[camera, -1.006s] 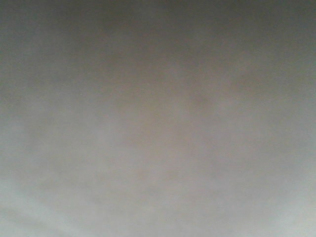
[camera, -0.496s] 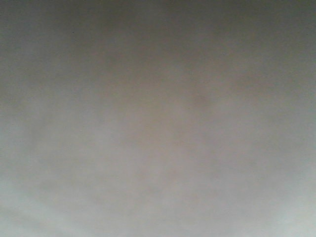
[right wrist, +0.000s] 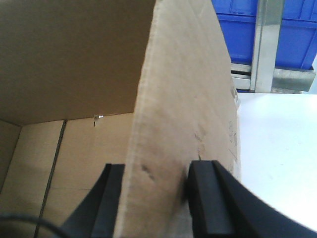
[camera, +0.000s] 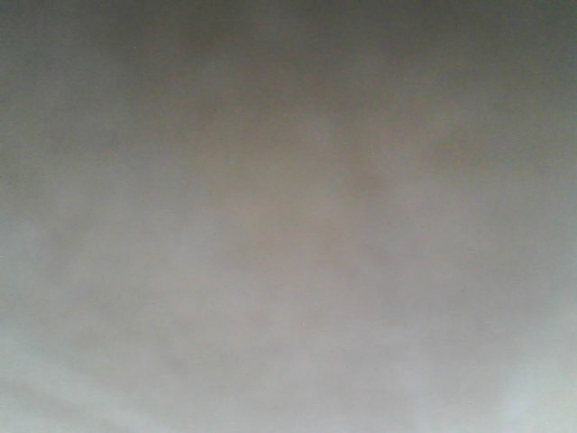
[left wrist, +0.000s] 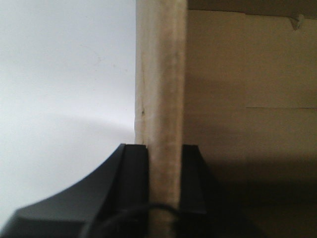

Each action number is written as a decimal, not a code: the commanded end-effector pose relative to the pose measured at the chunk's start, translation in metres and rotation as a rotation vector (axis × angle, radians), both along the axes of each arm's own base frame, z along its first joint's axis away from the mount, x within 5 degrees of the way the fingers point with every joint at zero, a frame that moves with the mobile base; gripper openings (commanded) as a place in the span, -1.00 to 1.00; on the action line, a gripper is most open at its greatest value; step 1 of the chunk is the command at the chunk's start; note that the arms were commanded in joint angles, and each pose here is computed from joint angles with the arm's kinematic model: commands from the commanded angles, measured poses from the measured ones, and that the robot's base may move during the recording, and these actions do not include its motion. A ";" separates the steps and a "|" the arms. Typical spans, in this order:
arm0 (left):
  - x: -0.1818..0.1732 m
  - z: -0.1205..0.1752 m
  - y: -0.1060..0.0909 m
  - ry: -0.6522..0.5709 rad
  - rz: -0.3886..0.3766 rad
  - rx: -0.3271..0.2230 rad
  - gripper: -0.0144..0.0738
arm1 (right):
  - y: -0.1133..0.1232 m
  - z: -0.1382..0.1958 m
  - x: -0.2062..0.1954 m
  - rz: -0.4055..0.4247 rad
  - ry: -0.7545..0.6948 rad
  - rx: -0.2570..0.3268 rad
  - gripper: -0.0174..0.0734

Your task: Grab box from left shelf to table start

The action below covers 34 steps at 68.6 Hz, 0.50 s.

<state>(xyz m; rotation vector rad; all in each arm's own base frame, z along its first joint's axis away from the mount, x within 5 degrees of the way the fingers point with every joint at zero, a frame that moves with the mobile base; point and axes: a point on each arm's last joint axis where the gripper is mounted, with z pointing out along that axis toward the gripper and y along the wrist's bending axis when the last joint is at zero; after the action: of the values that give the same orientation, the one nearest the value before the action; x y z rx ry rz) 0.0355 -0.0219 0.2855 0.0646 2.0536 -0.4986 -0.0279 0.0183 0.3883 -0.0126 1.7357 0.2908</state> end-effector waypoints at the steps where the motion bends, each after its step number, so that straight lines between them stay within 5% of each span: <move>1: 0.002 0.002 0.005 -0.014 0.029 0.081 -0.88 | -0.006 0.018 -0.001 -0.075 -0.141 -0.017 -0.49; 34: 0.002 0.002 0.005 -0.014 0.029 0.081 -0.88 | -0.006 0.018 -0.001 -0.075 -0.141 -0.017 -0.49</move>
<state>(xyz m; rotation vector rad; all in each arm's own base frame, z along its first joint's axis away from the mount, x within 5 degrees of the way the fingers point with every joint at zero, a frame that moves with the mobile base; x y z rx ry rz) 0.0355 -0.0219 0.2855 0.0646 2.0536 -0.4986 -0.0279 0.0183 0.3883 -0.0126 1.7357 0.2908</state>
